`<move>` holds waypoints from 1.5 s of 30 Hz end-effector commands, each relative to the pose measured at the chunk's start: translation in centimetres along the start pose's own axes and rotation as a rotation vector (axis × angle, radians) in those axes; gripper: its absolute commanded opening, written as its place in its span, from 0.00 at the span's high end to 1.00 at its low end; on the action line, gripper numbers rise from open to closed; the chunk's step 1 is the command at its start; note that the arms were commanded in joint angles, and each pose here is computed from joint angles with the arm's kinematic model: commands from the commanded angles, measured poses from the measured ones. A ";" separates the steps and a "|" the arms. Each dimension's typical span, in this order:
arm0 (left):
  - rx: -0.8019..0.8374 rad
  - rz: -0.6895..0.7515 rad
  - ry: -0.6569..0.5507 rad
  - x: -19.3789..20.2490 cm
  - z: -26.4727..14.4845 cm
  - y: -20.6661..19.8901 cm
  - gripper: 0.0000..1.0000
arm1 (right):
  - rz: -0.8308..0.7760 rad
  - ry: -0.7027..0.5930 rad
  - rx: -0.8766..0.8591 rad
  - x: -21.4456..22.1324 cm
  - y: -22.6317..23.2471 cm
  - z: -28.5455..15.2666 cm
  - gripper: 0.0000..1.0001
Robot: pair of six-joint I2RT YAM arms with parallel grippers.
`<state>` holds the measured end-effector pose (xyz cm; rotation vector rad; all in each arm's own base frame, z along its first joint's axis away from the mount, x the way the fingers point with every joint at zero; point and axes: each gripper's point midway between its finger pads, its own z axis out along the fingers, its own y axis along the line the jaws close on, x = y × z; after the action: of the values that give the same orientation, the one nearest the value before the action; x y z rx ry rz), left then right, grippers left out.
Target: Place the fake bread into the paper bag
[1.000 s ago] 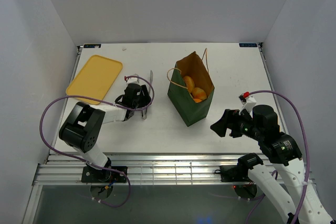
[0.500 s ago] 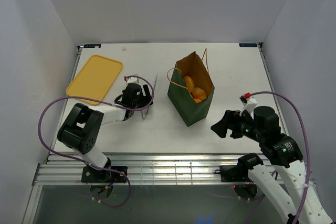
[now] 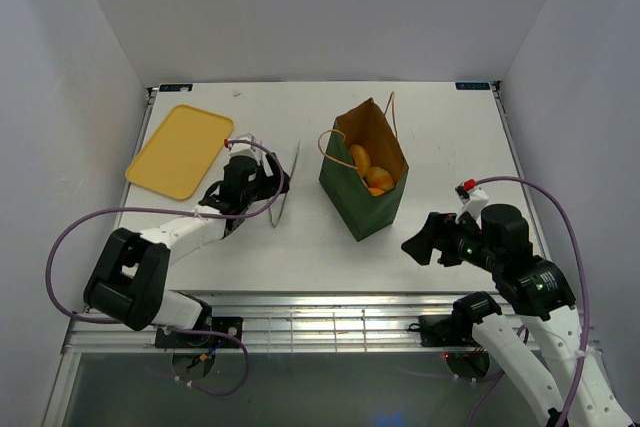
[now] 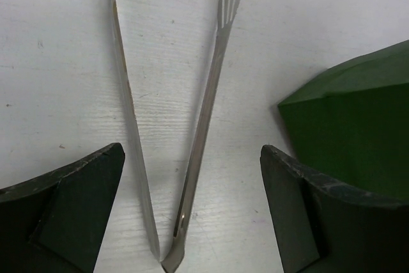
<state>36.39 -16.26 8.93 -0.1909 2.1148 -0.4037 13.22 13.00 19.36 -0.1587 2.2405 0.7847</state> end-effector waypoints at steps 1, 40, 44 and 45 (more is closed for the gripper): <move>0.078 -0.033 -0.033 -1.3 -2.1 -1.6 0.02 | 0.002 -0.010 0.006 0.0 -0.2 0.3 0.10; 0.892 -0.436 -0.011 2.6 -19.2 -8.3 0.02 | 0.182 -0.205 -0.011 2.1 -4.8 8.9 0.10; 1.048 -0.509 -0.070 3.0 -21.8 -8.2 0.02 | 0.189 -0.221 -0.154 4.1 -4.0 10.4 0.10; 1.071 -0.554 -0.056 3.3 -22.3 -8.1 0.02 | 0.201 -0.195 -0.168 5.7 -4.5 11.1 0.10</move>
<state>18.61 -20.55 19.57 -0.1580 1.6534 -1.5620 17.23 14.54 6.06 0.1243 2.1613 0.8865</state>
